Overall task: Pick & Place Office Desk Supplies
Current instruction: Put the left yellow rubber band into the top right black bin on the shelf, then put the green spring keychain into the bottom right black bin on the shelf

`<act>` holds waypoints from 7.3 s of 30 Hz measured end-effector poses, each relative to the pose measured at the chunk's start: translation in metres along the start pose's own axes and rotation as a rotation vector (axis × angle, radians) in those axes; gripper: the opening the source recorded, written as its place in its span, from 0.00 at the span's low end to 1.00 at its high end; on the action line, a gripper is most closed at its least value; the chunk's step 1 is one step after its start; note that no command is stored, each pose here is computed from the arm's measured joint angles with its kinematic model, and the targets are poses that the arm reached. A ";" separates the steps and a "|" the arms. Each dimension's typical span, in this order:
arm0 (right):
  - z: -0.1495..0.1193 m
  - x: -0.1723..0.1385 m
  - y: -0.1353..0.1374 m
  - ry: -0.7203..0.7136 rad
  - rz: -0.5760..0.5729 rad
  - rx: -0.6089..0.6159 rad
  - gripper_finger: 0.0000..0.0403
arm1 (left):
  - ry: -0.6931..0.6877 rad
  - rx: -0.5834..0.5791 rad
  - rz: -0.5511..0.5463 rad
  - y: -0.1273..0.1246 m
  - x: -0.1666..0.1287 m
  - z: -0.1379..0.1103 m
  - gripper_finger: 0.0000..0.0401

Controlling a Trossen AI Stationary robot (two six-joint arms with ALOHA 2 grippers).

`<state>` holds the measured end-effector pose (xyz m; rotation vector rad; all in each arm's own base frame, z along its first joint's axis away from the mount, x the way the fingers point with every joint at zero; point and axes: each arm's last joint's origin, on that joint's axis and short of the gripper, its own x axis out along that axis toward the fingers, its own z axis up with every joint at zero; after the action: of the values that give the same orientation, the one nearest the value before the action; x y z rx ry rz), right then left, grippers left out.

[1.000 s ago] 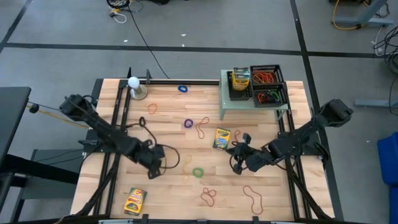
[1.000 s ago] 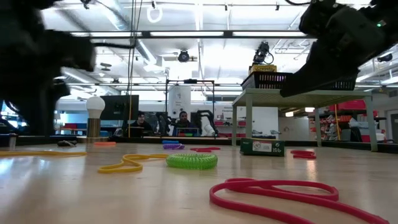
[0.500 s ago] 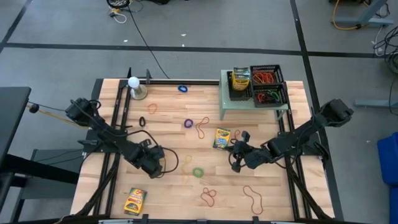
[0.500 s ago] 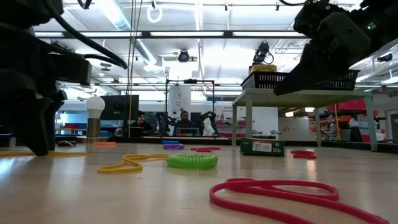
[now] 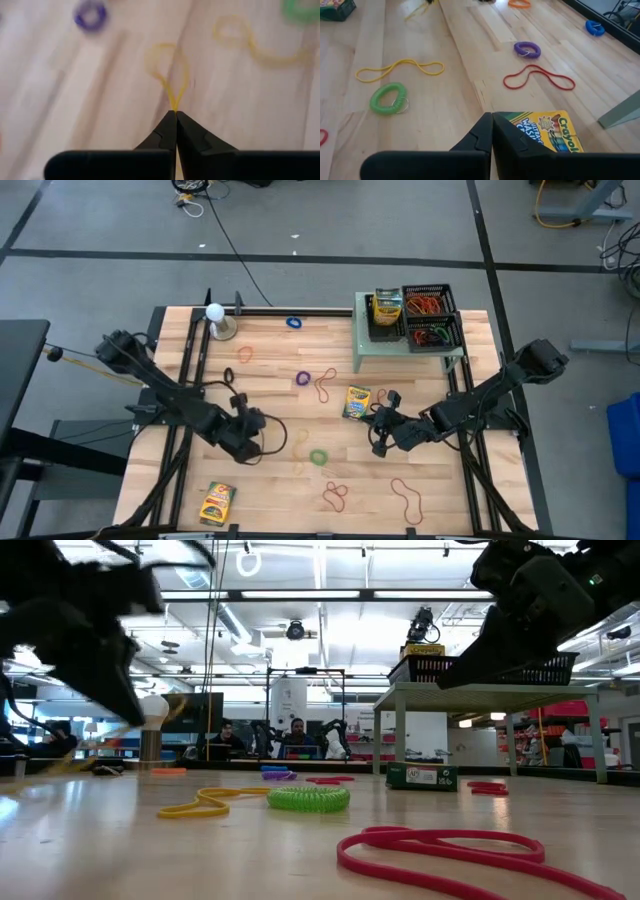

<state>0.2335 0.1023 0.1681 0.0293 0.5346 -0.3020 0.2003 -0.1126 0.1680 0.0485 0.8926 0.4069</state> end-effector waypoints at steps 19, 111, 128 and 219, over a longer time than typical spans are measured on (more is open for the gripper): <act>0.011 0.007 -0.007 -0.050 0.001 0.077 0.03 | -0.727 -0.229 -0.085 0.047 0.043 0.005 0.01; 0.182 -0.121 -0.143 0.026 -0.632 -0.036 0.03 | -0.943 -0.227 -0.056 0.113 0.045 -0.024 0.26; 0.123 -0.085 -0.302 0.372 -0.766 -0.152 0.02 | -0.945 -0.227 -0.057 0.113 0.045 -0.024 0.26; 0.110 -0.041 -0.027 0.221 -0.219 0.254 0.02 | -0.943 -0.227 -0.057 0.113 0.045 -0.024 0.26</act>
<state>0.2469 0.0766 0.2849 0.2540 0.7181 -0.5835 0.1704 0.0049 0.1427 0.0027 -0.0834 0.3722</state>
